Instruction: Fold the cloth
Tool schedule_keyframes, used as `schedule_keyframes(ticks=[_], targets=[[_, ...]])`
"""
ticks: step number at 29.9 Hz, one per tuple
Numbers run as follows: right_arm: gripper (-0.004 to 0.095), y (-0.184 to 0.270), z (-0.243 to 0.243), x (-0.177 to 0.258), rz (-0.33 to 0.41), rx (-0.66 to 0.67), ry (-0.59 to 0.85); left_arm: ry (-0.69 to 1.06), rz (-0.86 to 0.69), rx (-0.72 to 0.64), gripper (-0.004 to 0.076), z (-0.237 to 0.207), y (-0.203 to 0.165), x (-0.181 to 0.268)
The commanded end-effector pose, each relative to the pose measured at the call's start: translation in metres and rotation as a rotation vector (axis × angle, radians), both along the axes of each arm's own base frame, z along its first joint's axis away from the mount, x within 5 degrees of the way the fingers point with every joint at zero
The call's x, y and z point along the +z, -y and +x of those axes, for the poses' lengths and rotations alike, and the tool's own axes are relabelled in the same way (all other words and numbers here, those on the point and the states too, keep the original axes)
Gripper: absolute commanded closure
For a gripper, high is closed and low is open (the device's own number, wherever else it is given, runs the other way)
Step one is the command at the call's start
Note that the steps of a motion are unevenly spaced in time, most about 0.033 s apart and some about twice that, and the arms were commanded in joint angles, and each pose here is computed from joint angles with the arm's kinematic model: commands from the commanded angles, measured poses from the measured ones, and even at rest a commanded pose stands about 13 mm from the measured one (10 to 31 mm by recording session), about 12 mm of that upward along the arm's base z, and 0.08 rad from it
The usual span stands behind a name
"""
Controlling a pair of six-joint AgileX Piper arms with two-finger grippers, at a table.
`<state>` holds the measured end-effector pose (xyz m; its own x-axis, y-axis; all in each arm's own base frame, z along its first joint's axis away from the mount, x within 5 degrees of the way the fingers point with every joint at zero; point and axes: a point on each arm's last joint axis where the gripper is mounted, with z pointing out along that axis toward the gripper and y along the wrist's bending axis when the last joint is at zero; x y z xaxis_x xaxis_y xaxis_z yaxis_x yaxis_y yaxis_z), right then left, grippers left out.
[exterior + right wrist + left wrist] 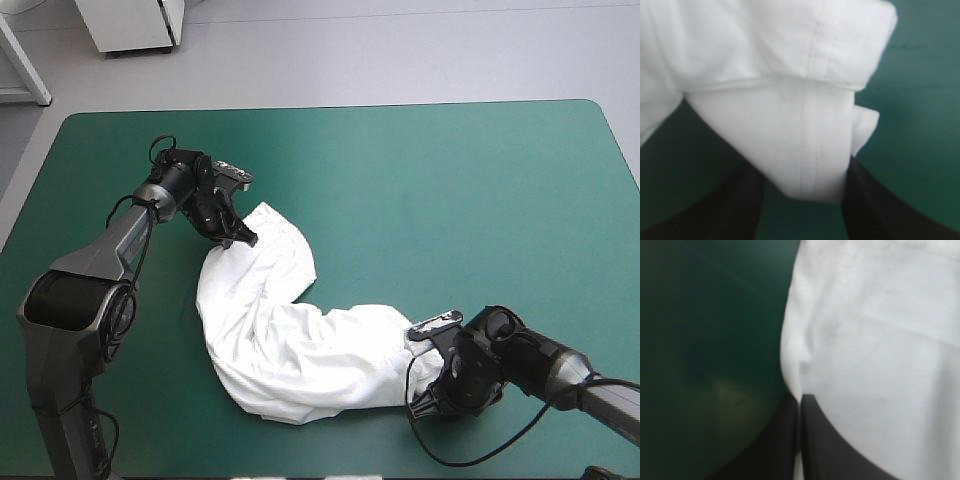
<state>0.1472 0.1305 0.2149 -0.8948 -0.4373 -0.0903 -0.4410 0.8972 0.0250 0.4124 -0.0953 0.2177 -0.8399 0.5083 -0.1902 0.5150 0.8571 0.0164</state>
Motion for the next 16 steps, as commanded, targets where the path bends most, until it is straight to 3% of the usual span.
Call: schedule_keyframes(ticks=[1, 3, 5, 10, 13, 16], targets=[[0.0467, -0.007, 0.009, -0.002, 0.029, 0.005, 0.025, 0.029, 0.005, -0.005, 0.0746, -0.002, -0.001, 0.016], [0.0469, -0.009, 0.011, -0.006, 0.025, 0.005, 0.021, 0.029, 0.005, -0.005, 0.0746, -0.002, -0.001, 0.016], [0.0533, -0.009, 0.011, -0.010, 0.010, 0.005, 0.003, 0.028, 0.006, -0.009, 0.0746, -0.003, -0.001, 0.016], [0.0921, -0.007, 0.009, -0.014, -0.023, -0.005, -0.033, 0.028, 0.008, -0.009, 0.0746, -0.003, -0.002, 0.016], [0.0925, -0.005, 0.007, -0.006, -0.041, -0.021, -0.047, 0.030, 0.003, 0.000, 0.0746, -0.002, -0.001, 0.020], [0.0925, -0.005, 0.010, 0.020, -0.008, -0.034, 0.010, 0.050, -0.007, 0.001, 0.0746, -0.002, -0.001, 0.037]])
